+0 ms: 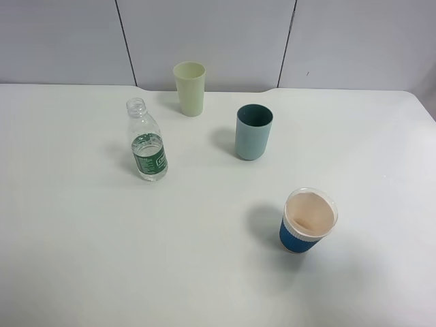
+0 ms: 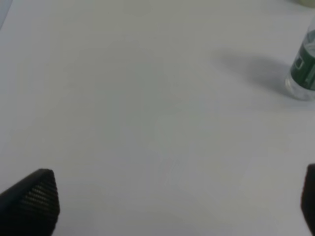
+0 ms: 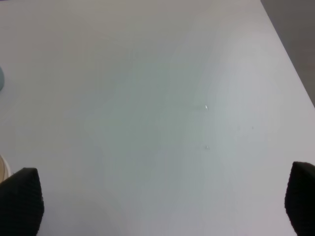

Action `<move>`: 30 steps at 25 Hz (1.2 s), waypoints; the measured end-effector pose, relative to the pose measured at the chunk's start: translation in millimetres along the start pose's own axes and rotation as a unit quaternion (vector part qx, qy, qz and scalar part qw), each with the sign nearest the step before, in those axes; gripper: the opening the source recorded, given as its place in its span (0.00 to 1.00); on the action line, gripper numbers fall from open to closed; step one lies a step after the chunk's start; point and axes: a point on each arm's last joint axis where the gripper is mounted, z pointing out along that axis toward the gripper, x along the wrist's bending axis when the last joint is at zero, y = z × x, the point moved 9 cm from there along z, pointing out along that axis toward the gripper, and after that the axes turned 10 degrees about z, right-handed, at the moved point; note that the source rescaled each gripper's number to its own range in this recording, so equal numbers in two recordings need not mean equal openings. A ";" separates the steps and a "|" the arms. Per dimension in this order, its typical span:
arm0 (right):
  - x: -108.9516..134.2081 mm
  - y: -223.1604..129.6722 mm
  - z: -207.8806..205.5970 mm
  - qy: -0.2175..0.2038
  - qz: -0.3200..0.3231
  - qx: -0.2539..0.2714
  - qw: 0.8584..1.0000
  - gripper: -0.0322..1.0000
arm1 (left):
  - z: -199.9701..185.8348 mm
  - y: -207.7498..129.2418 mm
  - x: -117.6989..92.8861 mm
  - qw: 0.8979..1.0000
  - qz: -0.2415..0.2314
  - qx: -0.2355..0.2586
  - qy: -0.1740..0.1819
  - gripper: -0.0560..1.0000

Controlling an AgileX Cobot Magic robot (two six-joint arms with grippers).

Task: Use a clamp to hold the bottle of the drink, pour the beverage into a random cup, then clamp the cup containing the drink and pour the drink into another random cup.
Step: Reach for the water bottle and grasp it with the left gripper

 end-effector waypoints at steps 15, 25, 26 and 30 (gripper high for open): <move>0.0 0.0 0.0 0.000 0.000 0.000 1.000 1.00 | 0.0 0.0 0.0 1.000 0.000 0.000 0.000 1.00; 0.0 0.0 0.0 0.000 0.000 0.000 1.000 1.00 | 0.0 0.0 0.0 1.000 0.000 0.000 0.000 1.00; 0.0 0.0 0.0 0.000 0.000 0.000 1.000 1.00 | 0.0 0.0 0.0 1.000 0.000 0.000 0.000 1.00; 0.0 0.0 0.0 0.000 0.000 0.000 1.000 1.00 | 0.0 0.0 0.0 1.000 0.000 0.000 0.000 1.00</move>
